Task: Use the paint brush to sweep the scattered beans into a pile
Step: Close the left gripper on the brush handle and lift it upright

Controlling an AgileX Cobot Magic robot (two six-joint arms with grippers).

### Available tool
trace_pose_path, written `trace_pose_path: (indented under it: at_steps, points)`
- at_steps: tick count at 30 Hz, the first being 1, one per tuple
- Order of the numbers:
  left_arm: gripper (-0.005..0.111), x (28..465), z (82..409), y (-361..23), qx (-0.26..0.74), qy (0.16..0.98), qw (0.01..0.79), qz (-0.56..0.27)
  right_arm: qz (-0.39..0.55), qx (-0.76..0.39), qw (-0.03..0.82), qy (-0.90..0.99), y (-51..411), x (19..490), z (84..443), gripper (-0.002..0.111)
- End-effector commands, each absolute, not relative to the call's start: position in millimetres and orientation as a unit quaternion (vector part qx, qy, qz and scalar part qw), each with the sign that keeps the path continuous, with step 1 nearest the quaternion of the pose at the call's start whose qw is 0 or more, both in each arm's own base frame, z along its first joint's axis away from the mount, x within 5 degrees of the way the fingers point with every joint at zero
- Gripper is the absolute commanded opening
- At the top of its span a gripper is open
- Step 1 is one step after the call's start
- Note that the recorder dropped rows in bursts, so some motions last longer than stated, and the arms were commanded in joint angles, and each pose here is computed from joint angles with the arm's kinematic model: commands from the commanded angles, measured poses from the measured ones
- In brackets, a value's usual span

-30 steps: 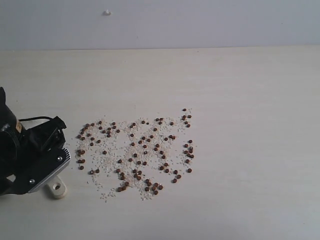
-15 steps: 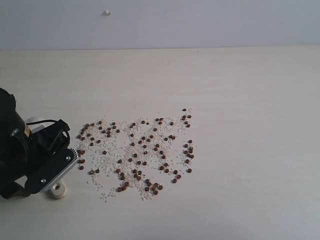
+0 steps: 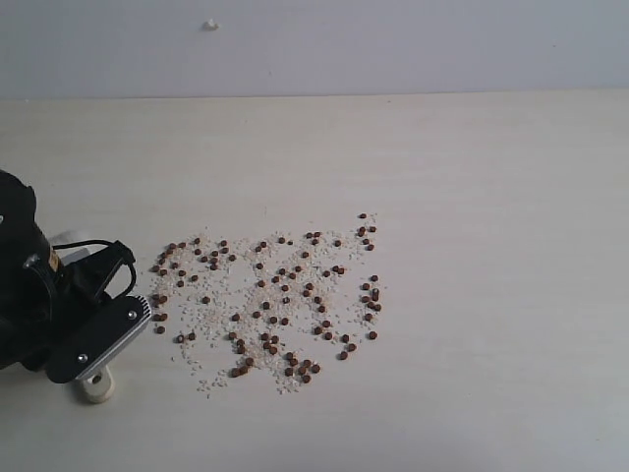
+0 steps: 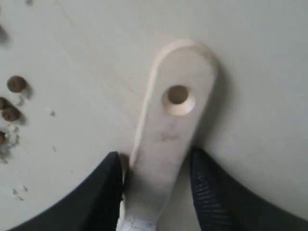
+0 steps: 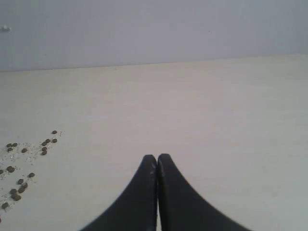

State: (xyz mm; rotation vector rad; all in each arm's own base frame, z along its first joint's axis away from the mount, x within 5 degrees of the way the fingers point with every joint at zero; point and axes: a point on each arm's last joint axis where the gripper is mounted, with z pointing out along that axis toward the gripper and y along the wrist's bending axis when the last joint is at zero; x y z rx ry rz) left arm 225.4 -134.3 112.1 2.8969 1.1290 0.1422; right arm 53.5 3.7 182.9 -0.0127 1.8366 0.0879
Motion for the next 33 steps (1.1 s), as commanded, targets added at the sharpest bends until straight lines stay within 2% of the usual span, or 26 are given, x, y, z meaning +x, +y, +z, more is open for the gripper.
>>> trace_pose_path:
  at_steps: [1,3,5,10,16,18,21,33]
  points:
    - [0.041,223.6,101.8,-134.7,0.928,0.370,0.010,0.035,0.038,-0.006,0.611,0.791,3.8,53.4,182.5,0.000]
    - [0.040,223.3,101.8,-135.2,0.929,0.368,0.010,0.035,0.038,-0.006,0.611,0.791,3.8,53.4,182.5,0.000]
    - [0.034,222.8,101.8,-134.8,0.929,0.368,0.007,0.033,0.038,-0.006,0.611,0.791,3.8,53.4,182.5,0.000]
    - [0.000,219.0,99.7,-132.2,0.931,0.364,-0.003,0.027,0.038,-0.006,0.611,0.791,3.8,53.4,182.5,0.000]
    - [0.000,221.1,100.2,-133.8,0.929,0.368,0.016,0.039,0.038,-0.006,0.611,0.791,3.8,53.4,182.5,0.000]
    - [0.000,223.1,103.3,-135.0,0.916,0.399,0.022,0.042,0.038,-0.006,0.611,0.791,3.8,53.4,182.5,0.000]
    - [0.000,227.2,113.0,-136.9,0.889,0.455,0.022,0.042,0.038,-0.006,0.611,0.791,3.8,53.4,182.5,0.000]
    - [0.000,241.9,152.4,-139.0,0.853,0.508,0.063,0.098,0.038,-0.006,0.611,0.791,3.8,53.4,182.5,0.000]
